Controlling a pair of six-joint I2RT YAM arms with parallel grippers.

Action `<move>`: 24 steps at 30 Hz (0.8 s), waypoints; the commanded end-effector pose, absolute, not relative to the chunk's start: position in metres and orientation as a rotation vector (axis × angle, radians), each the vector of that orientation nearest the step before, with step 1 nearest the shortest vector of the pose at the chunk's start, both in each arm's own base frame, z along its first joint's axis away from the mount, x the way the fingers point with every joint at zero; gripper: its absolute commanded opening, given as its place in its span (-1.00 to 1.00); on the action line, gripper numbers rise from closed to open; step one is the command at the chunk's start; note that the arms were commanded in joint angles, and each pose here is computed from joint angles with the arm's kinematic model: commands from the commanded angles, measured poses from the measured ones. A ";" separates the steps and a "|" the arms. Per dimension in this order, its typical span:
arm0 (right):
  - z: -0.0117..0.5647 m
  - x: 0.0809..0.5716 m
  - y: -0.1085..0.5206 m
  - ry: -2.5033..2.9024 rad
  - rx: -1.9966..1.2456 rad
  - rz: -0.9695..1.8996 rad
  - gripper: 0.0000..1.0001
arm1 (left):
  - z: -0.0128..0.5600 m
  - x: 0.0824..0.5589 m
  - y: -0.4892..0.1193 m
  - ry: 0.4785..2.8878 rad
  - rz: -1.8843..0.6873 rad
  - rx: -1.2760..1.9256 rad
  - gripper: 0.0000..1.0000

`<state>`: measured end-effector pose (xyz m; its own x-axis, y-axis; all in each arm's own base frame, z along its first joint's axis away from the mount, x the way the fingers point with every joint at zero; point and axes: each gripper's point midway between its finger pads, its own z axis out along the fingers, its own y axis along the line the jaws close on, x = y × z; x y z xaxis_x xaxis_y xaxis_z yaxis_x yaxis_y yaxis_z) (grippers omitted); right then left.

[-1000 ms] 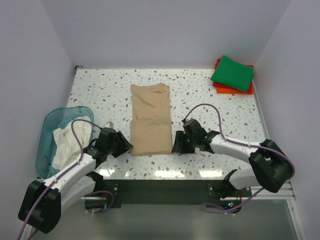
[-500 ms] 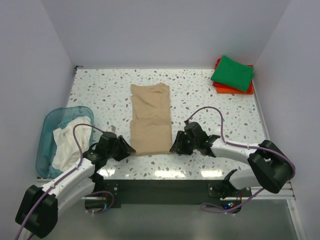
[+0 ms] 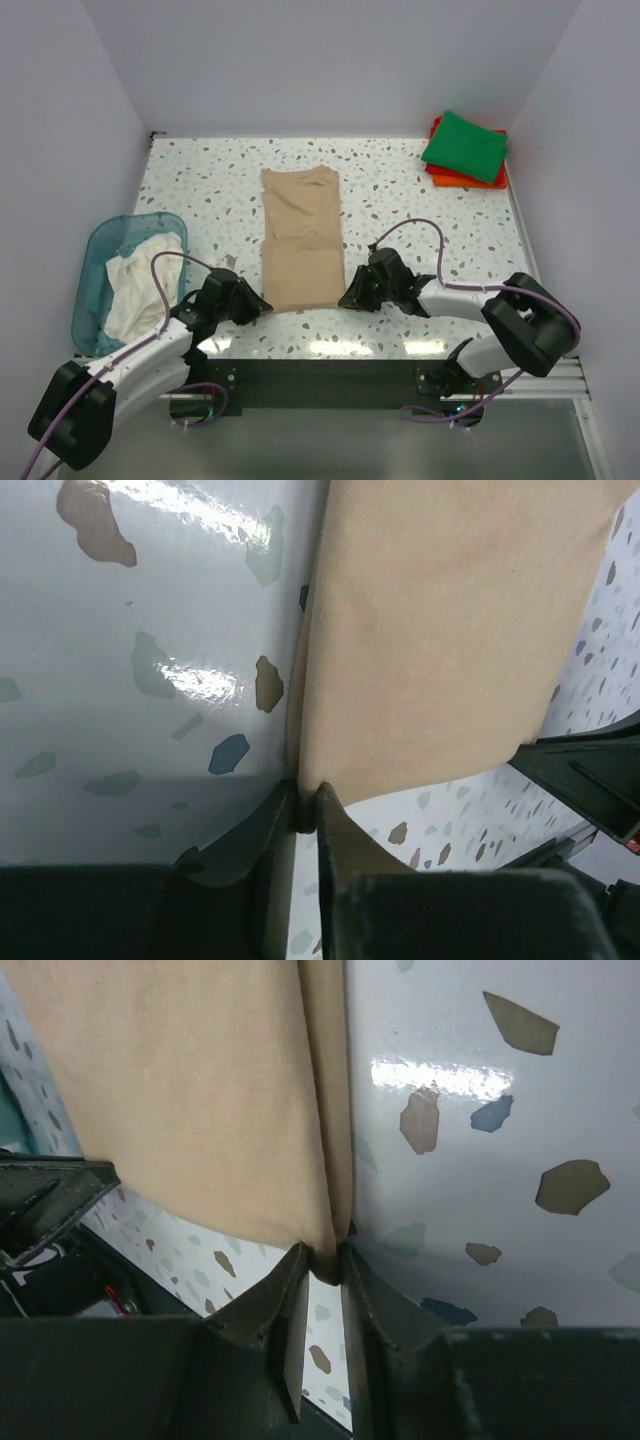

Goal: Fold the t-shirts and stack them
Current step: Fold the tshirt

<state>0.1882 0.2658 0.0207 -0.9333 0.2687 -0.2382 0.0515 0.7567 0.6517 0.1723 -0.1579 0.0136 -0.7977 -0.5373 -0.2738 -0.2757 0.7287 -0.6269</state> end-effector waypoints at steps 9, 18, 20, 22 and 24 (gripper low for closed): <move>0.031 0.174 0.252 2.613 0.176 0.965 -1.00 | 0.013 0.150 -0.160 2.564 -0.769 -0.552 -1.00; 0.063 0.137 0.234 2.555 0.005 1.019 -1.00 | 0.067 0.143 -0.179 2.495 -0.861 -0.438 -1.00; 0.076 0.139 0.232 2.510 -0.008 1.021 -1.00 | 0.087 0.153 -0.180 2.439 -0.861 -0.426 -1.00; 0.089 0.147 0.226 2.479 -0.017 0.964 -1.00 | 0.099 0.163 -0.178 2.401 -0.830 -0.427 -1.00; 0.105 0.154 0.224 2.462 -0.025 0.915 -1.00 | 0.115 0.171 -0.182 2.368 -0.836 -0.425 -1.00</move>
